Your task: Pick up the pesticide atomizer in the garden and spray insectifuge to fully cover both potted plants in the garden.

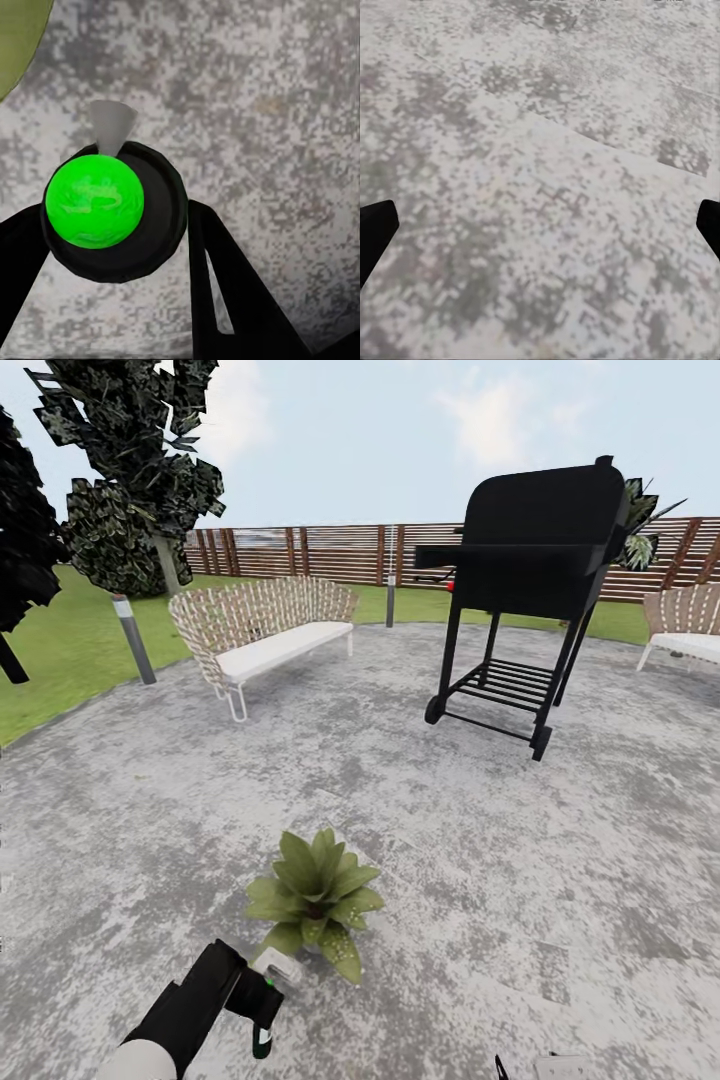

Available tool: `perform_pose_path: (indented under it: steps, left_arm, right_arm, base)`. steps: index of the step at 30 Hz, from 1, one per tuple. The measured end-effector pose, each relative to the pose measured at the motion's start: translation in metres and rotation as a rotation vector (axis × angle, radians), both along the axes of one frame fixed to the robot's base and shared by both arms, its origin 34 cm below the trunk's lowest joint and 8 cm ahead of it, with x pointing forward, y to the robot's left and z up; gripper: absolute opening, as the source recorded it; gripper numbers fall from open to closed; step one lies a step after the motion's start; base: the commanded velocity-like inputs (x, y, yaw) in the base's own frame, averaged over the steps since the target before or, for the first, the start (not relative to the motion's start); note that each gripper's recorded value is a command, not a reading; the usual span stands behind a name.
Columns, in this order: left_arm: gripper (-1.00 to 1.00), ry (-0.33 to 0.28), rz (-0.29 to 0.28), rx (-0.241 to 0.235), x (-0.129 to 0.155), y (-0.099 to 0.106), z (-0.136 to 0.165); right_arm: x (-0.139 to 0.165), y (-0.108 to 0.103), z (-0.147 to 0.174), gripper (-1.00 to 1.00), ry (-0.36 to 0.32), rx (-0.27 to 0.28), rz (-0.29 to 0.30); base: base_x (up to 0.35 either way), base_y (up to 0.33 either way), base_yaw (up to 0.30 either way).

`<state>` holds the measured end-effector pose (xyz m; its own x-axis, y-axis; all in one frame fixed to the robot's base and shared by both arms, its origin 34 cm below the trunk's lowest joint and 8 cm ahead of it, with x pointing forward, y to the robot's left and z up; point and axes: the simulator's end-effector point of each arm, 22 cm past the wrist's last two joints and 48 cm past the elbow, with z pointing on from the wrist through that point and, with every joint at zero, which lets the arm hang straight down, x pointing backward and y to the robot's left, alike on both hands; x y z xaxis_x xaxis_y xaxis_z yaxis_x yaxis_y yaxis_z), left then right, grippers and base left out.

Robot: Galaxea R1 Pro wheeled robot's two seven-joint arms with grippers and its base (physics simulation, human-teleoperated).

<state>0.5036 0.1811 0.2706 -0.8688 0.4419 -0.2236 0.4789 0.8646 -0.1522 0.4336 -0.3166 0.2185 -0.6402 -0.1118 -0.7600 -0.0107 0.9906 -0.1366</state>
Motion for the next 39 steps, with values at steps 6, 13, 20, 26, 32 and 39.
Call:
perform_pose_path:
  steps: [6, 13, 20, 26, 32, 39]
  left_arm:
    - [-1.00, 0.001, 0.032, -0.006, 0.002, 0.008, 0.000]
    - [-1.00, 0.000, 0.033, -0.007, 0.002, 0.008, 0.000]
    - [-1.00, 0.007, 0.021, 0.004, -0.002, 0.009, -0.003]
    - [-1.00, 0.015, 0.020, 0.014, -0.005, 0.013, -0.005]
    - [-1.00, 0.019, 0.033, 0.038, -0.006, 0.032, -0.007]
    - [-1.00, 0.018, 0.030, 0.044, -0.005, 0.035, -0.006]
  right_arm:
    - [0.000, -0.001, 0.000, 1.00, -0.001, 0.000, -0.001]
    - [0.000, 0.000, 0.000, 1.00, -0.001, 0.001, -0.001]
    - [0.000, 0.000, 0.000, 1.00, -0.002, 0.001, -0.003]
    - [0.000, 0.000, 0.000, 1.00, -0.002, 0.001, -0.002]
    - [0.000, 0.000, 0.000, 1.00, -0.001, 0.001, -0.002]
    - [0.000, 0.001, 0.000, 1.00, -0.001, 0.002, -0.001]
  base:
    - [0.034, 0.290, 0.000]
    - [0.093, 0.316, 0.000]
    - [0.003, 0.095, -0.051]
    - [0.000, 0.001, -0.268]
    - [-0.007, 0.079, -0.072]
    - [0.013, 0.277, -0.002]
